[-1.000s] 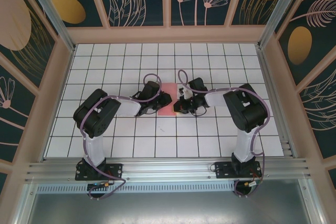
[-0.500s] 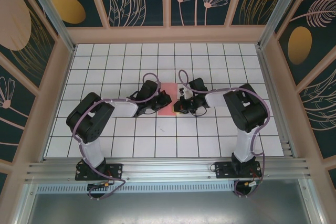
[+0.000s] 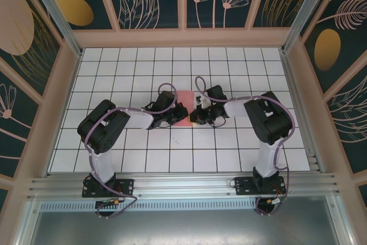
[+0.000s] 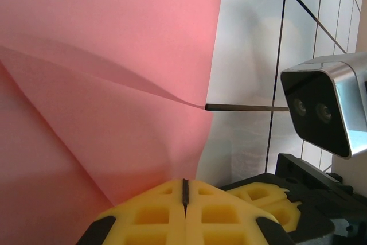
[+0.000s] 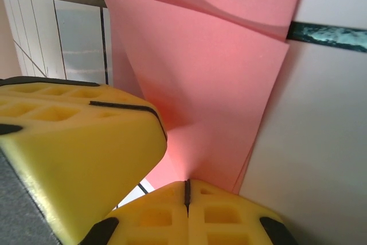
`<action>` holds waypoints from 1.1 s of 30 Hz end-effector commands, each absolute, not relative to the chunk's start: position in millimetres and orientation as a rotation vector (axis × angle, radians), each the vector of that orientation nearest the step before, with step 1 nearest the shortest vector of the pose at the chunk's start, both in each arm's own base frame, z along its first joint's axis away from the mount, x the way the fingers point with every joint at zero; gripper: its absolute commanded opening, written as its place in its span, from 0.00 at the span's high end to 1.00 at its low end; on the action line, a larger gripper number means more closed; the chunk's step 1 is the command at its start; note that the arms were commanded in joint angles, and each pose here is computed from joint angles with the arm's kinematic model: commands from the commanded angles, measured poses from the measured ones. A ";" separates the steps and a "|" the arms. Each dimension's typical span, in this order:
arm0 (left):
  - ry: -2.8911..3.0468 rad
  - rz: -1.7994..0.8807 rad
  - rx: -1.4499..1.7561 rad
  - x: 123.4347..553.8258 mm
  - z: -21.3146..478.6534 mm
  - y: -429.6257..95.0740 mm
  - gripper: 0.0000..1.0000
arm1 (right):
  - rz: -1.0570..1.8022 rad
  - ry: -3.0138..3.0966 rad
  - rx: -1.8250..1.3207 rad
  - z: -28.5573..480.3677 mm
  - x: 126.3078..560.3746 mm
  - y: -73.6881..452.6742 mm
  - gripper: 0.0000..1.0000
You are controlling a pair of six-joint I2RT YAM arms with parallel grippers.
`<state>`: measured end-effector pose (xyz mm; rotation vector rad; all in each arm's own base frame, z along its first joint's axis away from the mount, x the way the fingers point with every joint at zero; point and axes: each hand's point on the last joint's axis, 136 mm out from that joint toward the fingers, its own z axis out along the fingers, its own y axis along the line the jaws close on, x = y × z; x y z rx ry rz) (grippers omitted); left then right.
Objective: Fold a paper plane with a square sheet of paper (pick it up from the middle)
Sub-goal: Fold the triangle a second time at the center of the table.
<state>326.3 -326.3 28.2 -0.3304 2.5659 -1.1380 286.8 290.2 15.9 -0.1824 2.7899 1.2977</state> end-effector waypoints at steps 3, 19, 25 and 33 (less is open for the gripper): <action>2.635 -1.058 -0.345 314.4 3.9 -317.6 0.96 | 1.105 2.926 -0.082 -24.0 278.2 270.2 0.99; 2.608 -0.891 -0.369 340.0 -0.4 -295.7 0.91 | 1.003 2.981 -0.103 -37.1 265.3 259.3 1.00; 2.581 -0.904 -0.361 354.1 7.0 -294.1 0.88 | 0.957 3.006 -0.111 -43.6 261.8 254.1 1.00; 2.564 -0.872 -0.343 372.0 6.5 -287.7 0.86 | 0.957 3.012 -0.121 -44.2 259.3 253.3 1.00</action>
